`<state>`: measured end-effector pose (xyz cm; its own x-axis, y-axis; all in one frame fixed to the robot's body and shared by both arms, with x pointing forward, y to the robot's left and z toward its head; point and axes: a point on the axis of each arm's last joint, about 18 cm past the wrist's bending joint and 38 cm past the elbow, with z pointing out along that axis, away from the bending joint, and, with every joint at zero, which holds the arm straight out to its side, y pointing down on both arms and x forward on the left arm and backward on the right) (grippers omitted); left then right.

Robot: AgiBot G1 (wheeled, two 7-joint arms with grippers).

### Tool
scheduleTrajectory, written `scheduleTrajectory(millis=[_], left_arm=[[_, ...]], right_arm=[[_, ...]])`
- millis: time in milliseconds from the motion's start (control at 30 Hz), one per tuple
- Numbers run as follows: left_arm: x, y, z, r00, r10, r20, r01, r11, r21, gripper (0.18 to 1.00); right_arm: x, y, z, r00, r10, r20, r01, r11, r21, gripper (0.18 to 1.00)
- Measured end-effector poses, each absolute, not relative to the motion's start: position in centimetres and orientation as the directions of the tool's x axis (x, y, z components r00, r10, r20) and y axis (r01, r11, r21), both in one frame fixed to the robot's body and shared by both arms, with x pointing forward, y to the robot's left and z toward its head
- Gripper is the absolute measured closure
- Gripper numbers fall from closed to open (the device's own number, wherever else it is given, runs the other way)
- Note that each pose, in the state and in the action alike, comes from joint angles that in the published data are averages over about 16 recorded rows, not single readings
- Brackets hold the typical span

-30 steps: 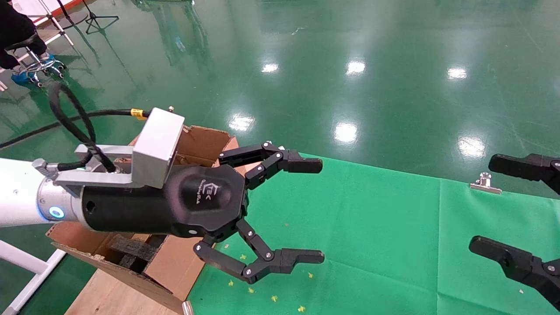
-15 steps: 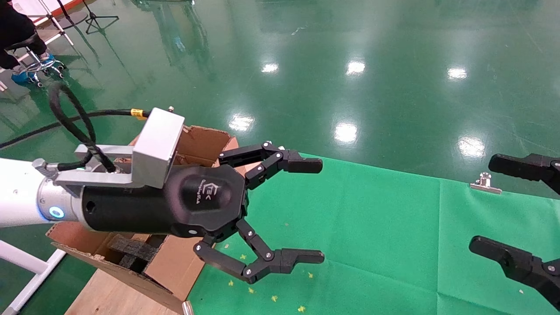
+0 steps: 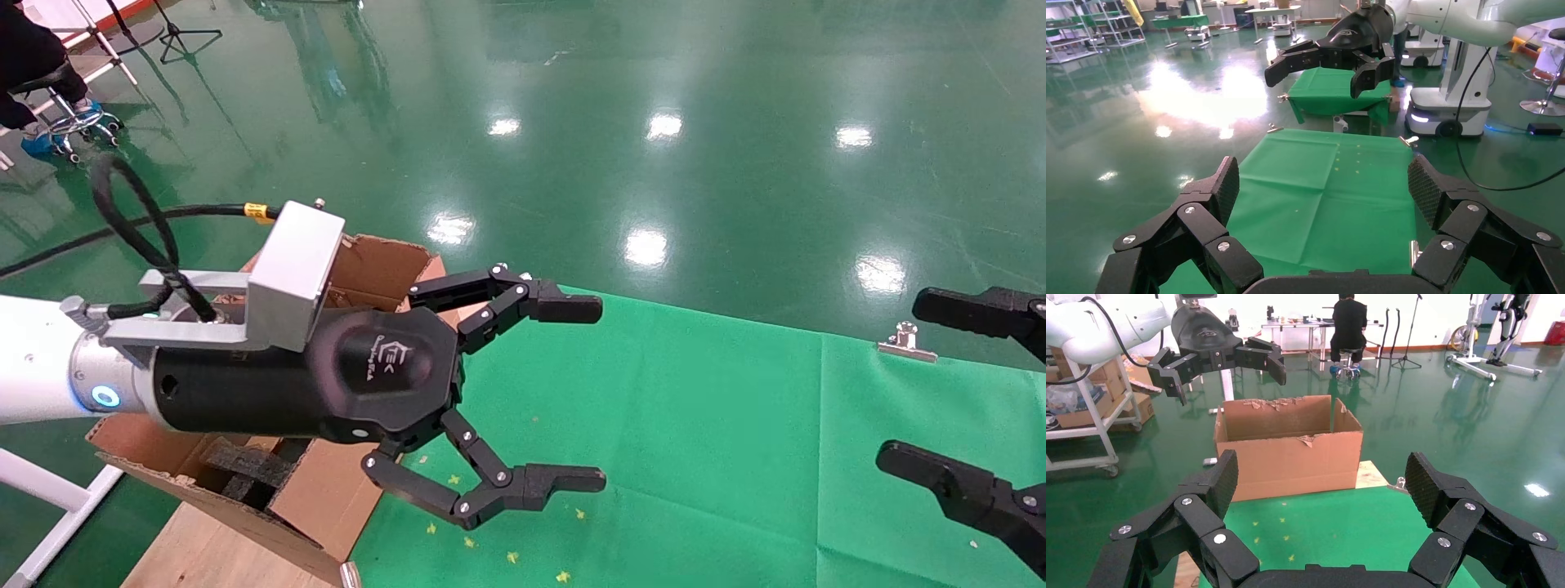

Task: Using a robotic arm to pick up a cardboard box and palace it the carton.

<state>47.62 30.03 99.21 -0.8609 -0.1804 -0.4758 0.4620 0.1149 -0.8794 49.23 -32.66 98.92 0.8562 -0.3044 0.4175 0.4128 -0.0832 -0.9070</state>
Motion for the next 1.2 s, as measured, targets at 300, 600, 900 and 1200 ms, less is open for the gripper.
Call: scheduleTrajectory(millis=[300,600,900,1200], left_arm=[[47.62,30.03,99.21,-0.861,-0.18,-0.476,0.462,0.115,-0.879,0.183],[47.62,30.03,99.21,-0.861,-0.18,-0.476,0.462,0.115,-0.879,0.183],[47.62,30.03,99.21,-0.861,-0.18,-0.476,0.462,0.115,-0.879,0.183],[47.62,30.03,99.21,-0.861,-0.18,-0.476,0.462,0.115,-0.879,0.183]], right_arm=[[49.23,-32.66,98.92,0.856,-0.304,0.418,0.413,-0.083,-0.907,0.178],[49.23,-32.66,98.92,0.856,-0.304,0.418,0.413,-0.083,-0.907,0.178],[49.23,-32.66,98.92,0.856,-0.304,0.418,0.413,-0.083,-0.907,0.178],[49.23,-32.66,98.92,0.856,-0.304,0.418,0.413,-0.083,-0.907,0.178]])
